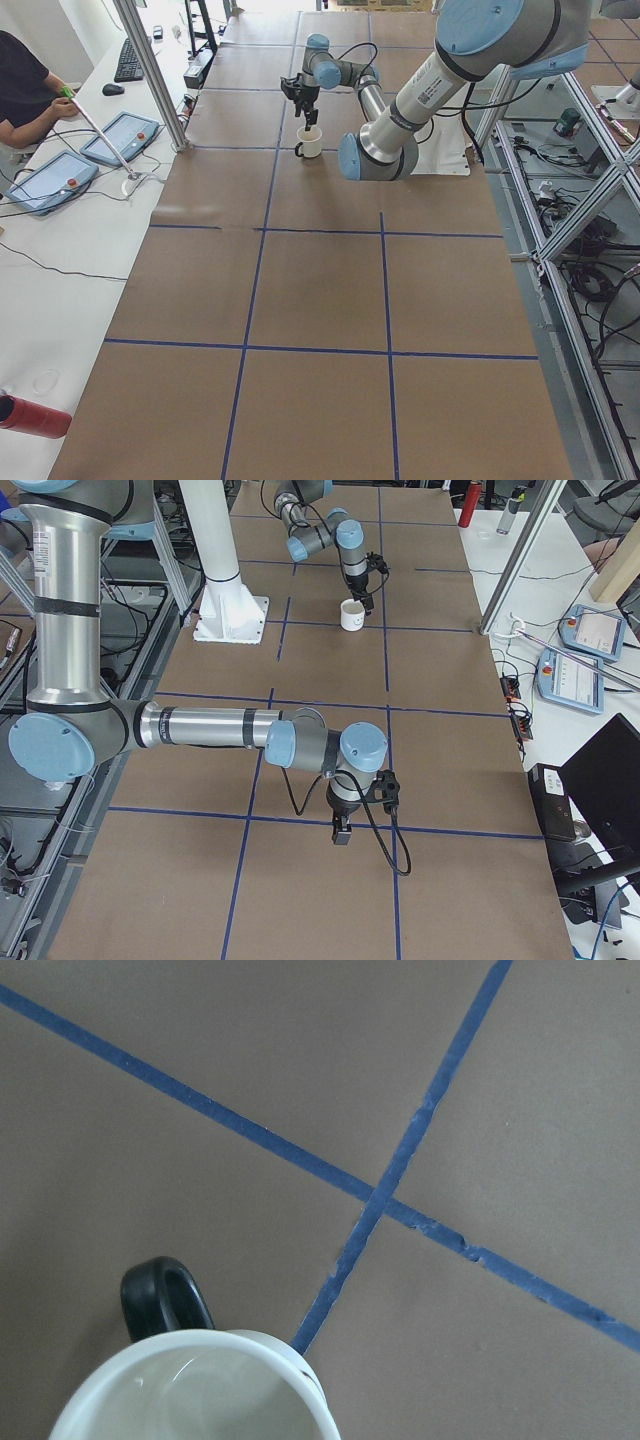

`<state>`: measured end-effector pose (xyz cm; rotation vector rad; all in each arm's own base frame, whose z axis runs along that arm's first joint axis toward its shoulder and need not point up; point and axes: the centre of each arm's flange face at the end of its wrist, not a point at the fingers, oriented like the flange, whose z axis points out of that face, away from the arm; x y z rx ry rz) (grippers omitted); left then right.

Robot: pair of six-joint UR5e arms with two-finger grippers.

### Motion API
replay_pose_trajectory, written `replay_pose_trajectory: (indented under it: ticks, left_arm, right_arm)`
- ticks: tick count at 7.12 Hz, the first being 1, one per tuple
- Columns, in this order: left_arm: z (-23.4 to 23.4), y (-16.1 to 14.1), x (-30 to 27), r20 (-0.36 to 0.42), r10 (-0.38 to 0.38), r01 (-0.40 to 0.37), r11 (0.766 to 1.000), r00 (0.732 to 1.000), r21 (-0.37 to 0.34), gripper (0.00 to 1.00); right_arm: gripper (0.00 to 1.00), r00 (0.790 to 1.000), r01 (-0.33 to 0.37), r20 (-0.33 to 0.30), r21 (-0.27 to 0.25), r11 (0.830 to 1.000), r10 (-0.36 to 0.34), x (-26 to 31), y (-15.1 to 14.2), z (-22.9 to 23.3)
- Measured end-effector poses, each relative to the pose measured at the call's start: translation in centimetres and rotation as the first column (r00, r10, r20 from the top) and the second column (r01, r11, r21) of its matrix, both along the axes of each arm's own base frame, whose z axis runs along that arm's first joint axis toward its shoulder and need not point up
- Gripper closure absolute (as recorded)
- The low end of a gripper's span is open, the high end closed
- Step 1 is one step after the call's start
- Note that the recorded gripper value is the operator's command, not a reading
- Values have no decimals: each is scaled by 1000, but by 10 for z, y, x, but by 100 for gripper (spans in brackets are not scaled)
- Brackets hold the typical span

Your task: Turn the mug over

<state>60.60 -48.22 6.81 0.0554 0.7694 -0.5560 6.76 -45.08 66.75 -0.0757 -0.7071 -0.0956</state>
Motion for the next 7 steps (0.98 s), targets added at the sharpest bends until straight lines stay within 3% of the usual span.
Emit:
replay_pose_trajectory:
  ticks: [2,4,6,7]
  left_arm:
    - [-10,-4,-55,-7,14,-13,998,1000,62,0]
    - [20,-16,-148,-4,84,-82,981,996,176,0]
    - [64,-55,-268,72,161,-175,937,984,303,0]
    - [98,-79,-346,137,212,-248,901,968,356,0]
  right_arm:
    - [0,1000,0,0,0,1000,0,0,0,0]
    - [0,1000,0,0,0,1000,0,0,0,0]
    - [0,1000,0,0,0,1000,0,0,0,0]
    - [0,1000,0,0,0,1000,0,0,0,0]
